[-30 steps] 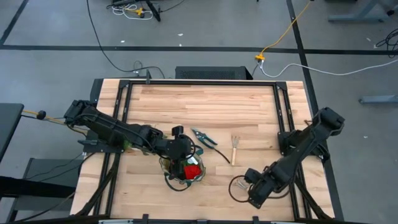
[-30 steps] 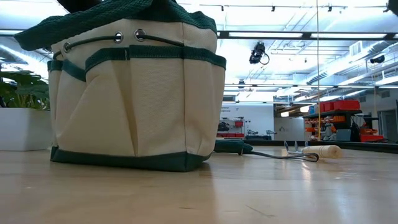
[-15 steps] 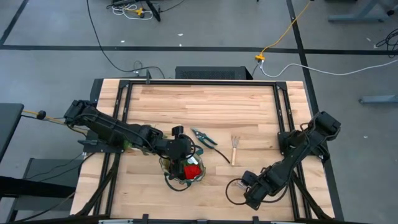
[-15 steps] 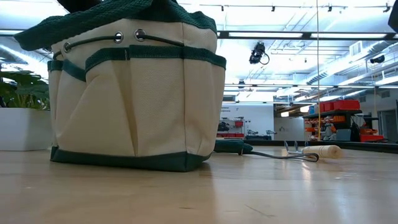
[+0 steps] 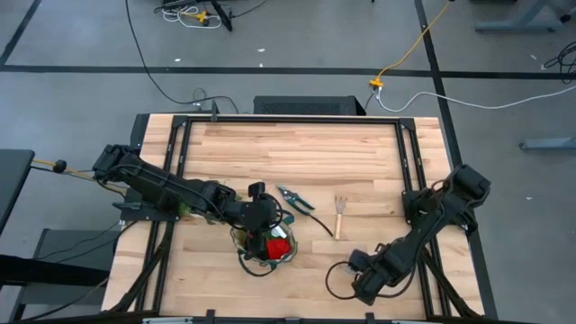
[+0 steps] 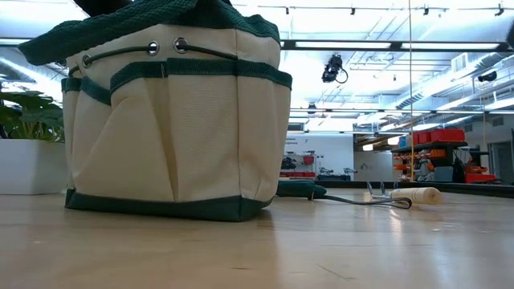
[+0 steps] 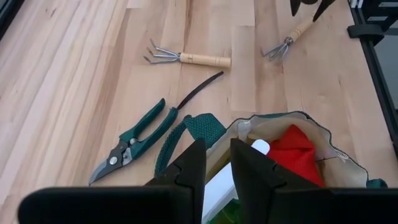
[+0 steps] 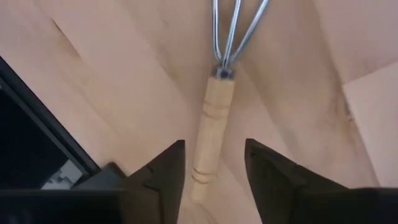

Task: Pick & Place Garden tools in Gardening bag
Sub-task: Put the bottom hand rake into the gardening bag

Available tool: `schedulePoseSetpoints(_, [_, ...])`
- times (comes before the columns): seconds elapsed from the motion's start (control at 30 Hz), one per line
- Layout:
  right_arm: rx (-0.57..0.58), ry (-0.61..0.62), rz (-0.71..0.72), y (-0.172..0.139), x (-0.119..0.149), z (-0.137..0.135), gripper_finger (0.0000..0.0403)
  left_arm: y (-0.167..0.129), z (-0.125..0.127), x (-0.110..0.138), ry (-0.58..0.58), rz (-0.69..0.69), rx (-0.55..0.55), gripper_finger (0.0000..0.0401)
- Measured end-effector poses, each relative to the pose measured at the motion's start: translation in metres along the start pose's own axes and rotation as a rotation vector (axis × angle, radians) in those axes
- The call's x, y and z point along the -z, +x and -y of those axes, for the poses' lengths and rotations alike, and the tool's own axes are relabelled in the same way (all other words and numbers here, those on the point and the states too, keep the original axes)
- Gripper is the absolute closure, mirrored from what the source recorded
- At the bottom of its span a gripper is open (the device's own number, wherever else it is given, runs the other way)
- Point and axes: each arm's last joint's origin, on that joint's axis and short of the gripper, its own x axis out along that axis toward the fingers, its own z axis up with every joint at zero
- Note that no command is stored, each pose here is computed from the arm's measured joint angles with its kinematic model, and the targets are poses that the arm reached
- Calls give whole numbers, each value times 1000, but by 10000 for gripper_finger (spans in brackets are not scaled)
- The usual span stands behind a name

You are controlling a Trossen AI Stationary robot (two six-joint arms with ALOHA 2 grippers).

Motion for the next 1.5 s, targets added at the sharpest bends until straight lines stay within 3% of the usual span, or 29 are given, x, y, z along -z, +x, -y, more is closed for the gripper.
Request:
schedulePoseSetpoints(0.4, [32, -31, -26, 26, -3, -6, 231, 0, 0, 0, -1, 0, 0, 323])
schedulePoseSetpoints(0.93, [57, -42, -5, 38, -5, -7, 236, 0, 0, 0, 2, 0, 0, 323])
schedulePoseSetpoints(1.07, [64, -42, 2, 38, -5, -7, 262, 0, 0, 0, 2, 0, 0, 323])
schedulePoseSetpoints(1.33, [69, -42, 3, 38, -5, -6, 356, 0, 0, 0, 2, 0, 0, 323])
schedulePoseSetpoints(1.5, [69, -60, 2, 38, -5, -6, 358, 0, 0, 0, 2, 0, 0, 323])
